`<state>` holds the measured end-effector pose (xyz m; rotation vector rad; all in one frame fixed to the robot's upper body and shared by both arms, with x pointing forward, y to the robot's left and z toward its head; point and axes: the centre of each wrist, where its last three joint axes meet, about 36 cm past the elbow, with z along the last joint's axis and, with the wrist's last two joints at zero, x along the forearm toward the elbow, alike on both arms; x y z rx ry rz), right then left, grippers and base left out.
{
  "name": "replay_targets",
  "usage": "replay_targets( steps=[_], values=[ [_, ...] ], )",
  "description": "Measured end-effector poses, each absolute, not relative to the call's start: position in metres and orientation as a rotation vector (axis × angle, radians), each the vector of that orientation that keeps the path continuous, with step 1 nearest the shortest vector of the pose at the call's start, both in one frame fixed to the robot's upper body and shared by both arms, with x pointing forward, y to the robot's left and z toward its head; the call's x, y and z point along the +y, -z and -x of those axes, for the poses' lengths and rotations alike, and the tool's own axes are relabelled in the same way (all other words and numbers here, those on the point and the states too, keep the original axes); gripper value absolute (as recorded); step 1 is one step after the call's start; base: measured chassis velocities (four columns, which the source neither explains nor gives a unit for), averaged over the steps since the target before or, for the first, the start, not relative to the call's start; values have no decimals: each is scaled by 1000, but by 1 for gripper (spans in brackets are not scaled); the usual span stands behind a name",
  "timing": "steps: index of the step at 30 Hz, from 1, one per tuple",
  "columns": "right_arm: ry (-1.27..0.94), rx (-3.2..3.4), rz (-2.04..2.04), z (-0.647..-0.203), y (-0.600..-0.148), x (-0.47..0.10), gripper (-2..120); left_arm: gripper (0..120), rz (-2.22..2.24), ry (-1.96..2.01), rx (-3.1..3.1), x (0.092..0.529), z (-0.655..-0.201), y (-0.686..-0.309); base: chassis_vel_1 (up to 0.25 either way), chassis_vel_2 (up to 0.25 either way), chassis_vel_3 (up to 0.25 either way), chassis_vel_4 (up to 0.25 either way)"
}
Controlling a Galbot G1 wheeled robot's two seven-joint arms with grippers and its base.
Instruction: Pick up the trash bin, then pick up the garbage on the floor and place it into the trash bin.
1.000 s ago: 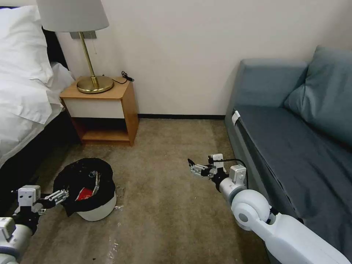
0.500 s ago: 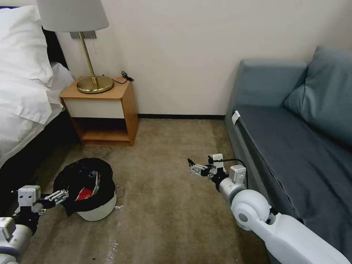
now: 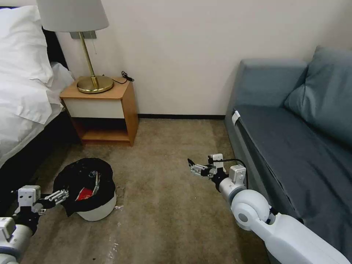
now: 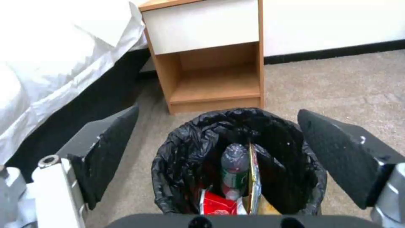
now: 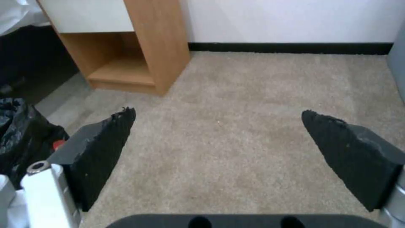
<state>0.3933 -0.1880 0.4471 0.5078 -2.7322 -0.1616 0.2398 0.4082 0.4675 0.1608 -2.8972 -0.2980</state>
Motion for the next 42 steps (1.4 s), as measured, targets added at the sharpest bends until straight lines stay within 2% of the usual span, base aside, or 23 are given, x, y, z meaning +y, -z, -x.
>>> replay_targets(
  steps=[42],
  values=[
    [162,-2732,-508,-393,-447,-188,100,100,-161,298,-2897,408,-240,-467,0,0,0,0]
  ],
)
